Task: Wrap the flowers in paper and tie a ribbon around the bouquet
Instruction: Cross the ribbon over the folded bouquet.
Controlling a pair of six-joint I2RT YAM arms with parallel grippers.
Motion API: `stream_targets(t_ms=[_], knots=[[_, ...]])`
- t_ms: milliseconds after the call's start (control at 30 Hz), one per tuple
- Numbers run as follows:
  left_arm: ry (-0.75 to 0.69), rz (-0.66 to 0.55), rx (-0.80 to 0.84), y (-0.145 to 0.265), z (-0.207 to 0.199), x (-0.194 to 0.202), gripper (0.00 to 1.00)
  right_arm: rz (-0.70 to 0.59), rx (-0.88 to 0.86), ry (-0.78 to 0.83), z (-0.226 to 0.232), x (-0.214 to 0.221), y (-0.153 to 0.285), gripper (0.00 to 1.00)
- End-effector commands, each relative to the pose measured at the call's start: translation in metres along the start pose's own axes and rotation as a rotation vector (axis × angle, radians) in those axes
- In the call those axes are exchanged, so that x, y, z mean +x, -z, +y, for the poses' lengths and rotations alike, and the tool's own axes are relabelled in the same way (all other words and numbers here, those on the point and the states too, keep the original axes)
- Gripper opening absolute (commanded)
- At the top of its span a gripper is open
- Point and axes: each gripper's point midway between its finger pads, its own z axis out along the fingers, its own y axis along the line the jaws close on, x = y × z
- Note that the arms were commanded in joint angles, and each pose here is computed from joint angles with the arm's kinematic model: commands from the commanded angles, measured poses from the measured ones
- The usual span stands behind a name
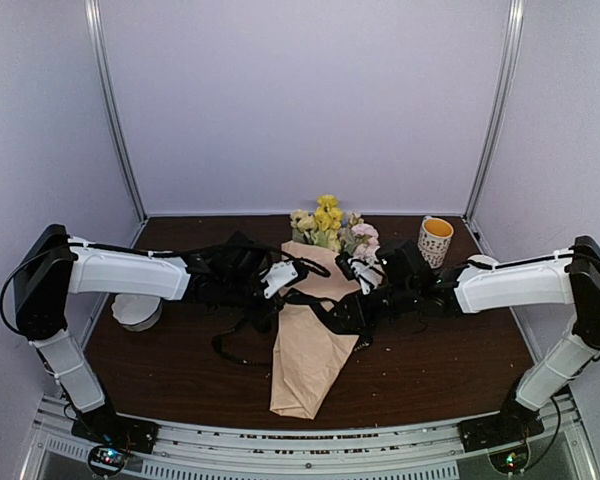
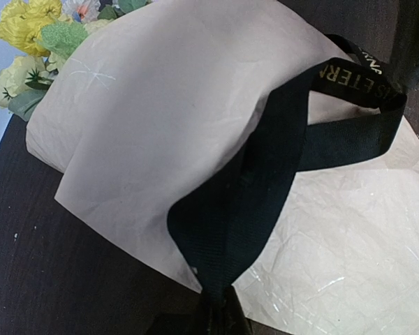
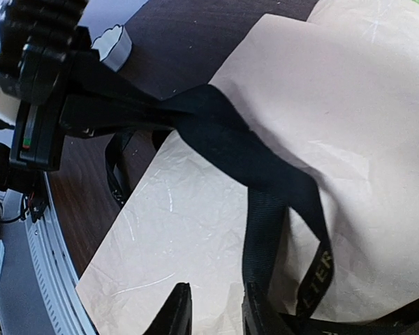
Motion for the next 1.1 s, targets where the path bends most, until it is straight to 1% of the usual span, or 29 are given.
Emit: stream_targets(t_ms=[0,200,533,600,633,700,767,800,867,1000,1067], knots=[[0.008,-0.035,-0.022,-0.001,0.005,-0.013,0.0,0.016,0.064,0.037,-0.006,0.005,-0.009,0.28],[0.011,-0.036,-0.018,-0.001,0.005,-0.014,0.0,0.107,0.142,0.062,-0.022,0.01,-0.026,0.3],[0.002,-0.033,-0.017,-0.001,0.005,-0.013,0.0,0.133,0.167,0.066,-0.03,0.018,-0.029,0.34],[0.001,-0.031,-0.015,-0.001,0.004,-0.013,0.0,0.137,0.177,0.073,-0.031,0.017,-0.029,0.36],[0.002,-0.03,-0.014,-0.001,0.004,-0.013,0.0,0.146,0.189,0.074,-0.033,0.018,-0.03,0.4],[0.001,-0.027,-0.014,-0.001,0.004,-0.012,0.0,0.154,0.189,0.073,-0.033,0.018,-0.032,0.45],[0.0,-0.025,-0.014,-0.001,0.004,-0.011,0.0,0.156,0.18,0.066,-0.033,0.019,-0.035,0.45],[0.002,-0.023,-0.015,-0.001,0.004,-0.01,0.0,0.163,0.181,0.064,-0.033,0.021,-0.036,0.44],[0.001,-0.024,-0.017,-0.001,0.004,-0.011,0.0,0.184,0.185,0.062,-0.035,0.027,-0.04,0.36],[0.0,-0.024,-0.017,-0.001,0.004,-0.011,0.0,0.215,0.146,0.063,-0.027,0.036,-0.041,0.11],[-0.005,-0.019,-0.016,-0.002,0.004,-0.009,0.0,0.221,0.083,0.073,-0.014,0.037,-0.038,0.0]])
